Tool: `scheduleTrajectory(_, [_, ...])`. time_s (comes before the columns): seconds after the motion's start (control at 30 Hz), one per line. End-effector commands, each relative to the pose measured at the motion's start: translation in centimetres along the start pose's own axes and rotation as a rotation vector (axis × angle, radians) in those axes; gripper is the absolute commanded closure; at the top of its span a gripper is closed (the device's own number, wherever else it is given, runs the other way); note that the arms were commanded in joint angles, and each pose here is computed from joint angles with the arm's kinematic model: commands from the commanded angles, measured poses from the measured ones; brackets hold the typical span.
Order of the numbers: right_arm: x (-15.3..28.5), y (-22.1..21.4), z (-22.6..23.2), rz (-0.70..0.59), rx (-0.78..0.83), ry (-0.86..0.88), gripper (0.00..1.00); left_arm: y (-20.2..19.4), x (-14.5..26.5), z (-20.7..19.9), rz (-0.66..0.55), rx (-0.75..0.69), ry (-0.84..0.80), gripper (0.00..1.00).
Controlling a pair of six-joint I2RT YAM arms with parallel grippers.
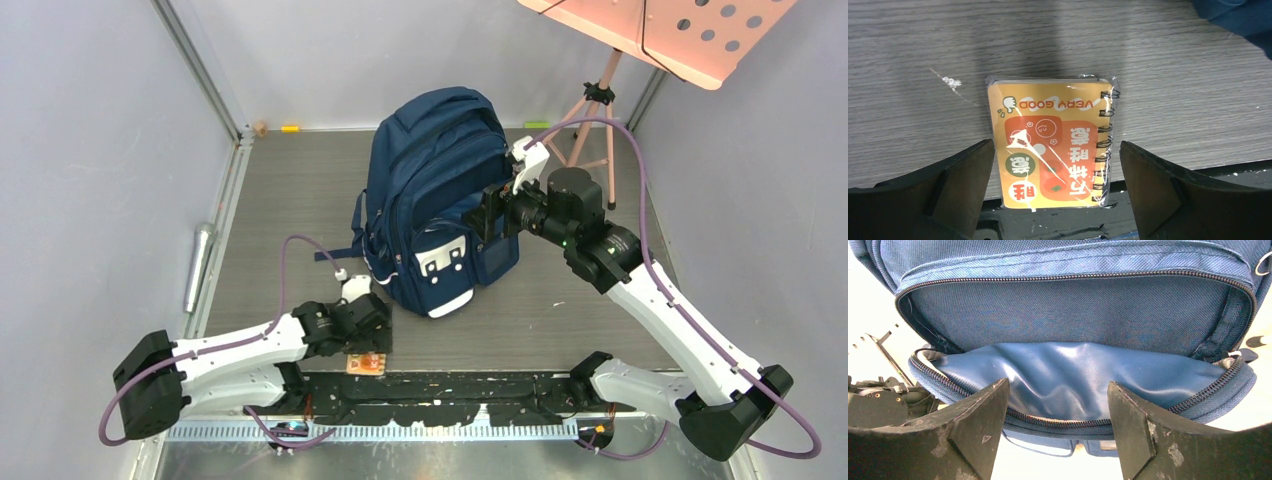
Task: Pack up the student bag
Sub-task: Pick up the stationery from the center of the board.
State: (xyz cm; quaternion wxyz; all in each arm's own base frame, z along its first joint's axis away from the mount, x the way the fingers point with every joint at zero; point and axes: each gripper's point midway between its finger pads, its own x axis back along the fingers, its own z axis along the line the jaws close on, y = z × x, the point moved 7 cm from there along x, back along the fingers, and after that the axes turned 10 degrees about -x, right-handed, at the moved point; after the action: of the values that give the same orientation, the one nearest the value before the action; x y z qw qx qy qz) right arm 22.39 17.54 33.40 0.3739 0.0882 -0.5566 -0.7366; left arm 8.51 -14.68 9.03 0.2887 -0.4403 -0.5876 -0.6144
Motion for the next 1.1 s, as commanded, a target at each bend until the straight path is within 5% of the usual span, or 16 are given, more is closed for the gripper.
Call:
scheduleTrajectory(0.0, [-0.1,-0.4,-0.4,0.006,-0.004,-0.015,0.22,1.1,0.3,-0.9,-0.05,0.012,0.0,0.0])
scheduleTrajectory(0.63, [-0.2,-0.4,-0.4,-0.007,-0.002,-0.009,0.21,-1.0,-2.8,-1.2,0.077,-0.09,0.072,0.01])
scheduleTrajectory(0.87, [0.0,-0.3,-0.5,-0.016,0.001,-0.024,0.21,-0.9,-2.4,-0.3,0.025,-0.092,0.092,0.41])
scheduleTrajectory(1.07, [0.5,-0.1,-0.7,-0.025,0.005,-0.045,0.21,2.0,0.8,-0.2,-0.133,-0.116,0.043,0.43])
